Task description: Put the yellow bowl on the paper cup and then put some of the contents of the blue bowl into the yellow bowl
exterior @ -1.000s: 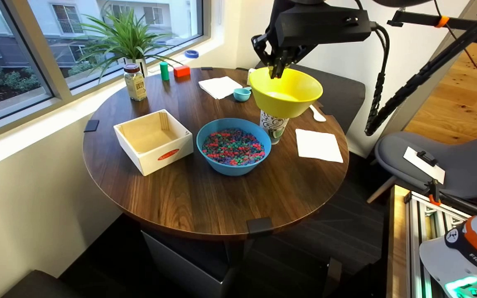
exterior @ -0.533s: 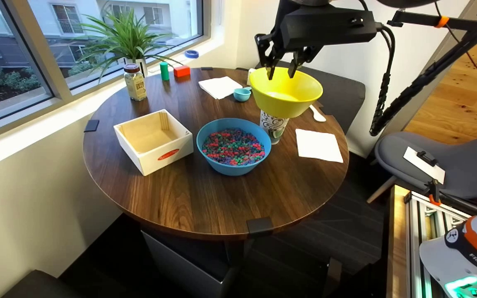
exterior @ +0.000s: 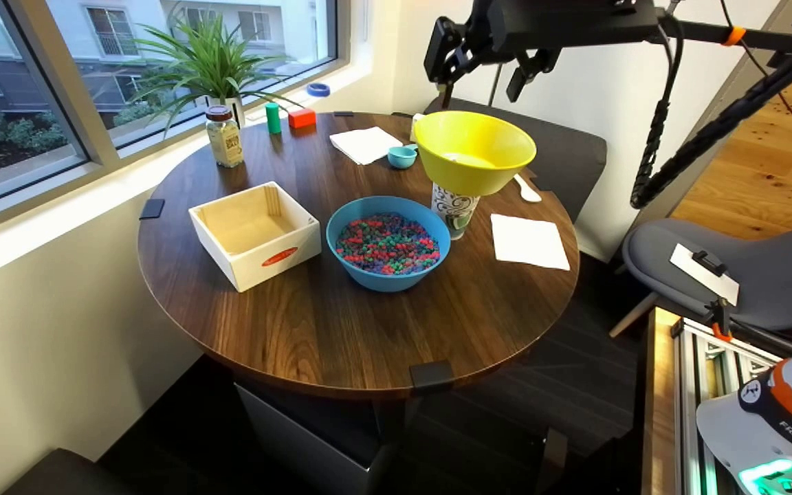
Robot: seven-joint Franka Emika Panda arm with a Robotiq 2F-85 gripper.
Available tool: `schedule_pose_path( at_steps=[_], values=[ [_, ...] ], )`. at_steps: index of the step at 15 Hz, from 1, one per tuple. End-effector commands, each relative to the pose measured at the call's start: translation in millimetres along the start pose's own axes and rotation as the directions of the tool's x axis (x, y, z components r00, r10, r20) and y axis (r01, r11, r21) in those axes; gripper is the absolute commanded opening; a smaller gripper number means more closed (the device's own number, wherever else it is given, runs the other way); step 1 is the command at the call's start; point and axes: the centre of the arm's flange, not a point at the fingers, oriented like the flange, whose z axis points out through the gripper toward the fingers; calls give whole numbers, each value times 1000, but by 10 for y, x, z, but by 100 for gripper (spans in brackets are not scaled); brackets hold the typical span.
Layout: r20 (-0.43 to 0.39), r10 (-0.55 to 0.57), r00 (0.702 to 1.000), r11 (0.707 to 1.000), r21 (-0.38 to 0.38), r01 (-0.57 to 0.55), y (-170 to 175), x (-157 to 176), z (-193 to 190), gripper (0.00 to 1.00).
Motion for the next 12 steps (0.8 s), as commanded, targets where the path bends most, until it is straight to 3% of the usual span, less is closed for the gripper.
schedule_pose_path(
  at_steps=[1,5,6,12],
  values=[
    [-33,-38,999,998,-55,36,267,-17,-423,100],
    [-86,-49,995,991,-126,38,544,-25,-808,100],
    [-55,-28,998,995,-92,23,429,0,-657,100],
    [-78,-33,996,995,-100,25,524,-14,-809,100]
  ],
)
